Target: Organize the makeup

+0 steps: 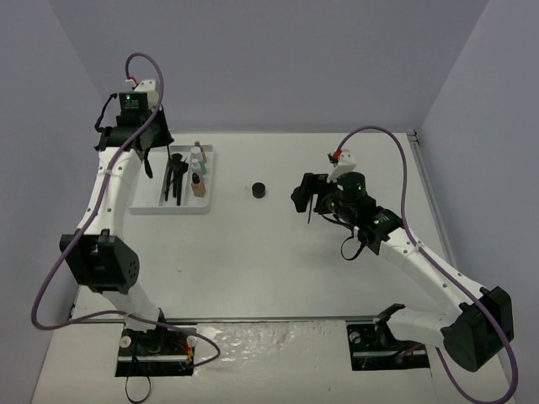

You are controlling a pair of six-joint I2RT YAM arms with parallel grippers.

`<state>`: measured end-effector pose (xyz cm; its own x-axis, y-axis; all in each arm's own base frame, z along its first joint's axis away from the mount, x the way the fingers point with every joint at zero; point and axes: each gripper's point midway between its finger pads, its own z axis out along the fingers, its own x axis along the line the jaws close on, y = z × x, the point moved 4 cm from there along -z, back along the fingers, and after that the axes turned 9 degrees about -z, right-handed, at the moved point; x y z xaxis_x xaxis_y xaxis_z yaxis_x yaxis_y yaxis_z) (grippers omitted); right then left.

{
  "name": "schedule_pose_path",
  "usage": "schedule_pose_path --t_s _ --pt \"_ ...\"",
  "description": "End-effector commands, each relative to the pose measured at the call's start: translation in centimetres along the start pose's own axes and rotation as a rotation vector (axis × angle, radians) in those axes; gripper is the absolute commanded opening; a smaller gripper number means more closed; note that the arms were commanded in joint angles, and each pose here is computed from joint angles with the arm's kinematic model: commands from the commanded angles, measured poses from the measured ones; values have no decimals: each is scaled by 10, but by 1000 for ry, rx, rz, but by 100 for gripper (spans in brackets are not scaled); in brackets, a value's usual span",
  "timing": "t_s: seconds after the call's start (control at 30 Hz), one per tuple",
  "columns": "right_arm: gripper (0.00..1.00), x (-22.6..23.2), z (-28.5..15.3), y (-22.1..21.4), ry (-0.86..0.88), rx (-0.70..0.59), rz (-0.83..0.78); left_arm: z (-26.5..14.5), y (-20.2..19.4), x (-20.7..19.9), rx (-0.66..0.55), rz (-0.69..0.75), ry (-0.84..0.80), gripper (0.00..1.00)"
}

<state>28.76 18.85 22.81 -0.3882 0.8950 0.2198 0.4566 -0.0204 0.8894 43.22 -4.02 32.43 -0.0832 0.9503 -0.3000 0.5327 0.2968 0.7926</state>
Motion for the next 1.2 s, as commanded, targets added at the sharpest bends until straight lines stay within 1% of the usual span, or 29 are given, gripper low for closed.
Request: schedule_pose_path --t_s 0.0,0.1,0.13,0.27,0.33,0.43,0.63,0.77,0.9,1.07,1.17 --pt "98 -13 0 16 -64 -52 -18 37 -7 28 95 100 36 0" --pt "98 -19 3 13 -79 -32 -29 75 -8 62 146 100 97 2" --pt "98 -21 4 13 -85 -28 -30 80 -5 65 149 111 101 3" --pt "98 -27 8 6 -102 -2 -31 121 -26 79 222 115 126 6" --pt "98 -29 10 5 -113 4 -30 128 -29 81 228 112 129 11" --pt "98 -36 13 0 -159 25 -22 148 -43 87 255 100 136 22" --pt "98 -43 25 -14 -203 84 0 157 -52 90 261 83 144 31" --pt "97 -50 37 -24 -250 124 22 146 -50 89 243 68 150 33" --pt "94 -58 54 -42 -298 195 33 115 -38 84 196 36 168 33" --pt "84 -67 81 -62 -357 274 51 57 -25 81 127 -45 236 33" --pt "78 -74 96 -75 -400 312 61 15 -16 73 68 -95 241 34"
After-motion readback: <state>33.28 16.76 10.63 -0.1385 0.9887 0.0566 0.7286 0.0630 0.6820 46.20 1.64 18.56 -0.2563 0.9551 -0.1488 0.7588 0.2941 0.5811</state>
